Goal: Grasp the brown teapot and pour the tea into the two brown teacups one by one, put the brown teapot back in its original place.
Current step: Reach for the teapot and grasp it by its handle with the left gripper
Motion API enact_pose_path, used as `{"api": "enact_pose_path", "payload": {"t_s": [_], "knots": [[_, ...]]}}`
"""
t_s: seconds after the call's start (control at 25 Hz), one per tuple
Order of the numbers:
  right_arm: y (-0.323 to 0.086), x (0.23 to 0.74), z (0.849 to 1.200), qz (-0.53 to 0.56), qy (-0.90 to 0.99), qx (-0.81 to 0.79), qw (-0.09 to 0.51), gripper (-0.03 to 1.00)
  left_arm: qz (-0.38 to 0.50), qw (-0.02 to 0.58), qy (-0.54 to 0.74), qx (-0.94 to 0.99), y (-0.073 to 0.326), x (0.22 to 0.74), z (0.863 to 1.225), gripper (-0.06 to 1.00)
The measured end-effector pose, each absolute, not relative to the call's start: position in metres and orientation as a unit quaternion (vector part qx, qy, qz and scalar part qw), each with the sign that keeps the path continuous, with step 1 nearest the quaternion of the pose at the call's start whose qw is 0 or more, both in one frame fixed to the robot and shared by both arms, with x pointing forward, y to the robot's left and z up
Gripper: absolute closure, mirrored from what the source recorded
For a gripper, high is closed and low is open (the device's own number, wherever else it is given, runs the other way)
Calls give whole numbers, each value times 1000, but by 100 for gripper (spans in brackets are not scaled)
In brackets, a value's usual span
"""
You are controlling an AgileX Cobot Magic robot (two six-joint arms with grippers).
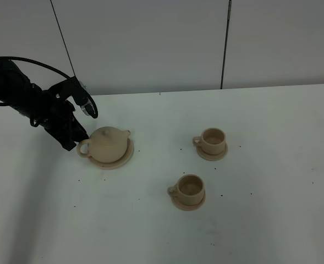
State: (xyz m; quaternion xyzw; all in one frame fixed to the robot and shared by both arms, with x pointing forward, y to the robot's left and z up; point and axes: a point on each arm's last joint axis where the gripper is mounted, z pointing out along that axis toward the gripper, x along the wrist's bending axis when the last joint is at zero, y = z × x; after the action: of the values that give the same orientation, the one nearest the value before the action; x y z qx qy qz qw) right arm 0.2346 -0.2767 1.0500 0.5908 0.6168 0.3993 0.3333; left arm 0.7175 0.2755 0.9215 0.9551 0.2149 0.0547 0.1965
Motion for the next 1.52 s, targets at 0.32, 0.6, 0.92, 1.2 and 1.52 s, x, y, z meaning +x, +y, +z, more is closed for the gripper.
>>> {"api": "enact_pose_path", "payload": {"t_s": [0.32, 0.6, 0.92, 1.2, 1.52], "knots": [[-277, 235, 1050, 399, 617, 591, 333, 64, 46, 179, 215, 959, 278, 715, 920, 73], [-277, 235, 1050, 399, 617, 591, 333, 64, 56, 180, 217, 958, 278, 715, 930, 73], [-277, 235, 1050, 399, 617, 591, 333, 64, 58, 183, 231, 954, 281, 713, 939, 72], [-277, 235, 1050, 399, 617, 591, 333, 64, 61, 192, 232, 952, 279, 705, 968, 71], [-277, 235, 1050, 399, 617, 591, 333, 64, 57, 225, 229, 945, 269, 699, 990, 71]]}}
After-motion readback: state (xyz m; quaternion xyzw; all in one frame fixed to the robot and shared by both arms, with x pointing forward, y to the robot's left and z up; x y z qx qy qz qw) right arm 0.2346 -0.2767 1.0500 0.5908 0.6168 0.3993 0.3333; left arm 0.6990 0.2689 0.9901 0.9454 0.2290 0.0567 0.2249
